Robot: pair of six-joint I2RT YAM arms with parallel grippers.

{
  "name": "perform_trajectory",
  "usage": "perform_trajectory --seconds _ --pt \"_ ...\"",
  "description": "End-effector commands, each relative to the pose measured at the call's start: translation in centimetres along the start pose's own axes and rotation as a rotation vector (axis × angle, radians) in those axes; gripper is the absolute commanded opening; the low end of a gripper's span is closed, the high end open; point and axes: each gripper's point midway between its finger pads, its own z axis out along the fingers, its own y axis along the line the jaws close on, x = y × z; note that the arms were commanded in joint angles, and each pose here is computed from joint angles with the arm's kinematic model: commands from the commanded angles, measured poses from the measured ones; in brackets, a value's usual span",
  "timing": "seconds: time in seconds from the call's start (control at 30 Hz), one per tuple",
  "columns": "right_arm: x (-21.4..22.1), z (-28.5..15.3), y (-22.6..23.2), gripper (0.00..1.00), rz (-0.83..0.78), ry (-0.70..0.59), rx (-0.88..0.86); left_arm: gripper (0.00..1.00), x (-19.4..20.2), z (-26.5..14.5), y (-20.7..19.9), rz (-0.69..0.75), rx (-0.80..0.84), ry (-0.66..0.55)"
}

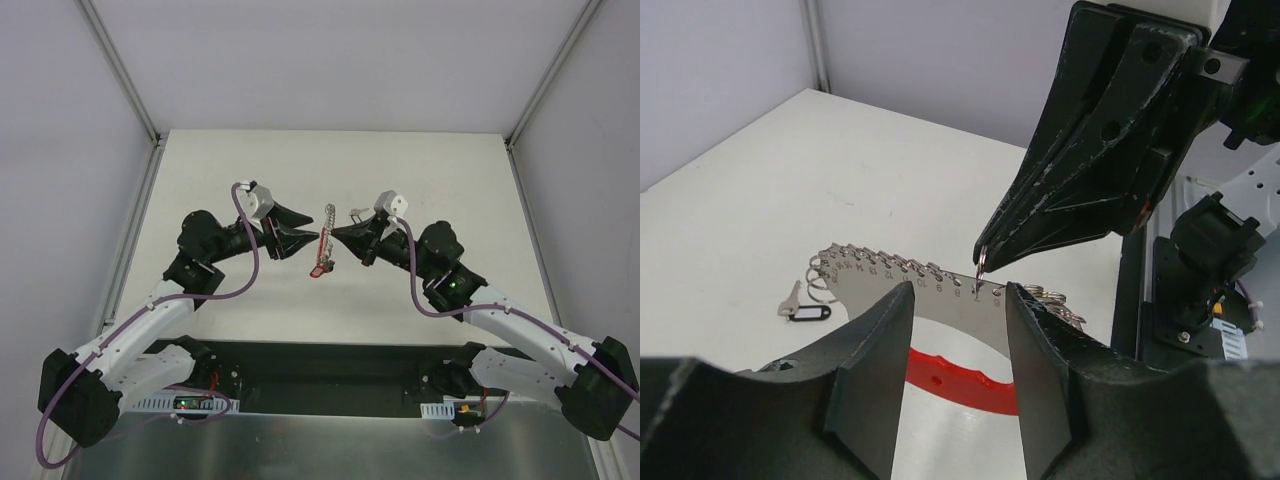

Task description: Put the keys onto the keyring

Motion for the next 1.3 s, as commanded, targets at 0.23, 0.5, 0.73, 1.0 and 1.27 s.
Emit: perform_trajectory --seconds 0.23,0.5,0.73,1.0,1.27 --pt "-4.7 -0.3 1.6 0.01 -0.017 -0.149 -0.049 0.3 -1.5 1.0 -1.6 0.09 0.104 -0.051" --pt "-5.0 -0.4 1.7 0.01 -0.015 -0.161 -0.049 0.23 -0.7 1.6 -2.6 0.072 0.171 -0.026" --pt "-5.3 -0.4 1.9 0.01 -0.014 -0.169 -0.059 0.15 -0.4 1.7 -2.1 0.063 0.143 -0.025" --pt "-4.7 0.0 2.3 0.01 -0.003 -0.157 -0.081 0.13 -0.8 1.8 -2.1 0.062 0.139 -0.042" --pt "-4.6 0.3 2.6 0.01 0.007 -0.154 -0.096 0.09 -0.7 1.9 -2.1 0.054 0.133 -0.049"
